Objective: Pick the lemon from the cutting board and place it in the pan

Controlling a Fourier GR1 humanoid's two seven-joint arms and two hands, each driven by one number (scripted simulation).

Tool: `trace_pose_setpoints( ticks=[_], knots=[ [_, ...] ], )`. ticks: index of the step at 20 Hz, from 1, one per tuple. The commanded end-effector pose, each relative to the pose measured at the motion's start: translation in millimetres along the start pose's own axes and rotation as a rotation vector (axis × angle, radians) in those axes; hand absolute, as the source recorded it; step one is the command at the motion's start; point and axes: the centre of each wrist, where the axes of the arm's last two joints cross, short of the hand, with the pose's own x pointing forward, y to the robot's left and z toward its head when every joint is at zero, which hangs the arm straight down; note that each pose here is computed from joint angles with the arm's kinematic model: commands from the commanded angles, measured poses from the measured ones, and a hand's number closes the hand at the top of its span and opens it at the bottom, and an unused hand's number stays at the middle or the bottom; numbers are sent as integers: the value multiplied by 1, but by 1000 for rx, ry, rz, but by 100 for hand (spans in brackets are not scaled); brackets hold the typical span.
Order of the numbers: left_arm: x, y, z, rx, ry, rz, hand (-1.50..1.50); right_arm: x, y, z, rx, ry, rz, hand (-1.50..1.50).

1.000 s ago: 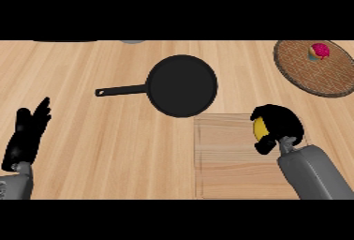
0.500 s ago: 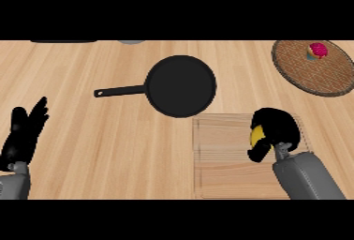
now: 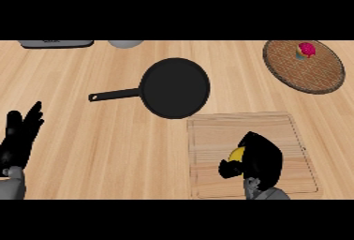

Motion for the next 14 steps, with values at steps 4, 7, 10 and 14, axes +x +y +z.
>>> trace_pose_setpoints(
  ticks=[4,7,10,14],
  knots=[
    [0,2,-3,-5,-1,-1,0,35,-36,72,-427,-1,-197,150],
    [9,-14,-3,-13,-28,5,0,43,-39,97,-498,-28,-164,150],
    [11,-8,-1,-28,-41,2,0,41,-41,100,-524,-32,-196,150],
    [20,-3,-9,-32,-53,-1,0,58,-56,83,-551,-26,-242,150]
  ],
)
